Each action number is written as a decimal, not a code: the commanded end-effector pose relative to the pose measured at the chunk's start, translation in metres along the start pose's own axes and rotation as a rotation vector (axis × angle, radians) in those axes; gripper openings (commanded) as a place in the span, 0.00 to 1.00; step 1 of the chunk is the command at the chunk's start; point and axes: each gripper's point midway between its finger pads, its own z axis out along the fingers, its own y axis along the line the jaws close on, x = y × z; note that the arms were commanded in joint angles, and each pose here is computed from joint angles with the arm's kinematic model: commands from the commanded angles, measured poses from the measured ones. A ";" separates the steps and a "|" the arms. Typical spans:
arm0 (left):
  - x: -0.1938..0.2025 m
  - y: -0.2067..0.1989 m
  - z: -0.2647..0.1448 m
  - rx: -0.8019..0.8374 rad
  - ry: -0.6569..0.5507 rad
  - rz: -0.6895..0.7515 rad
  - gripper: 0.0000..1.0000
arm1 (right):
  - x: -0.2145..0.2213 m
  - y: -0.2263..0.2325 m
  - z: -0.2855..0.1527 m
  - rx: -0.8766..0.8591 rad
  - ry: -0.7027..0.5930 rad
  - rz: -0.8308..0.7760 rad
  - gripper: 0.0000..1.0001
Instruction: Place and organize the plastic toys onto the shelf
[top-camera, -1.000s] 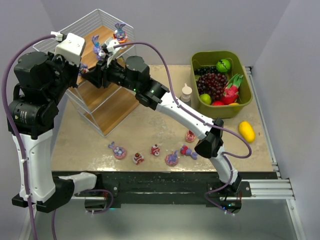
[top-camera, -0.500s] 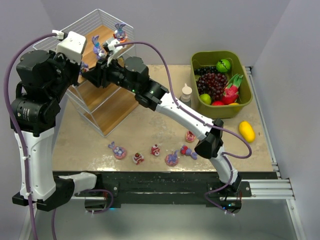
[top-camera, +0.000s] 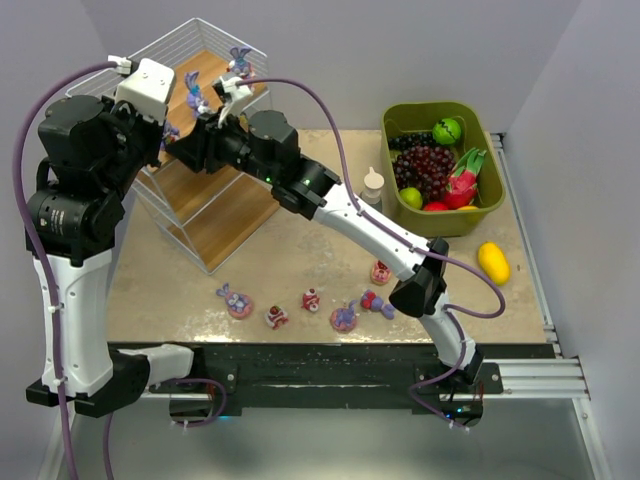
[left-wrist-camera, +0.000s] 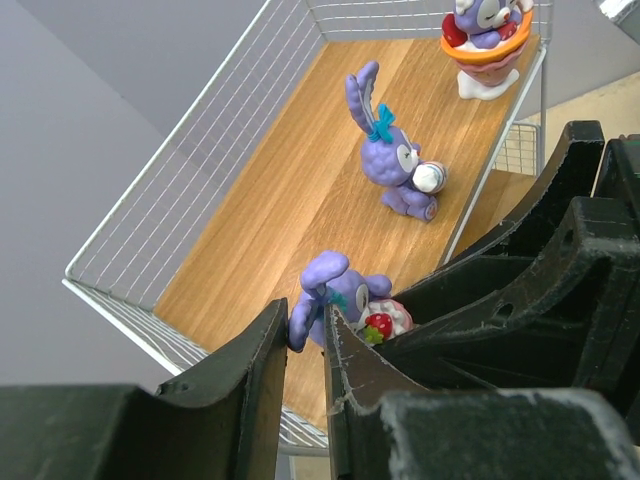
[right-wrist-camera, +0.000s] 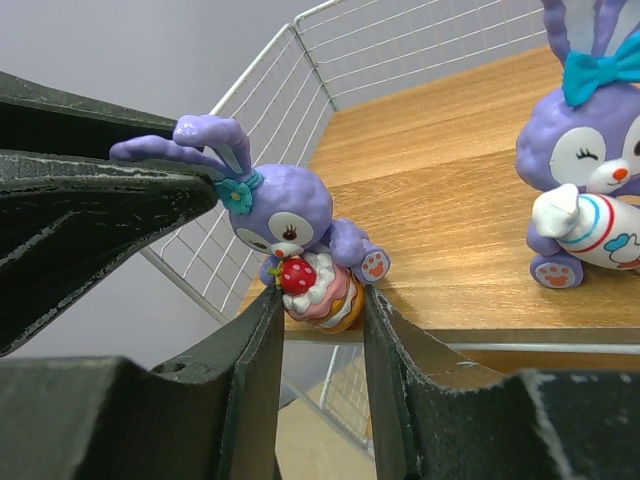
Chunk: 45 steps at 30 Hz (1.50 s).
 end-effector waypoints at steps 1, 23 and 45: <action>-0.008 0.003 0.000 -0.023 -0.032 -0.030 0.25 | -0.021 0.019 -0.017 -0.001 0.008 0.064 0.21; -0.007 0.000 0.001 -0.016 -0.036 -0.048 0.03 | -0.019 0.023 -0.018 -0.017 0.019 0.105 0.19; -0.021 0.011 0.006 -0.067 -0.057 -0.096 0.00 | -0.025 0.025 -0.022 -0.019 0.006 0.121 0.66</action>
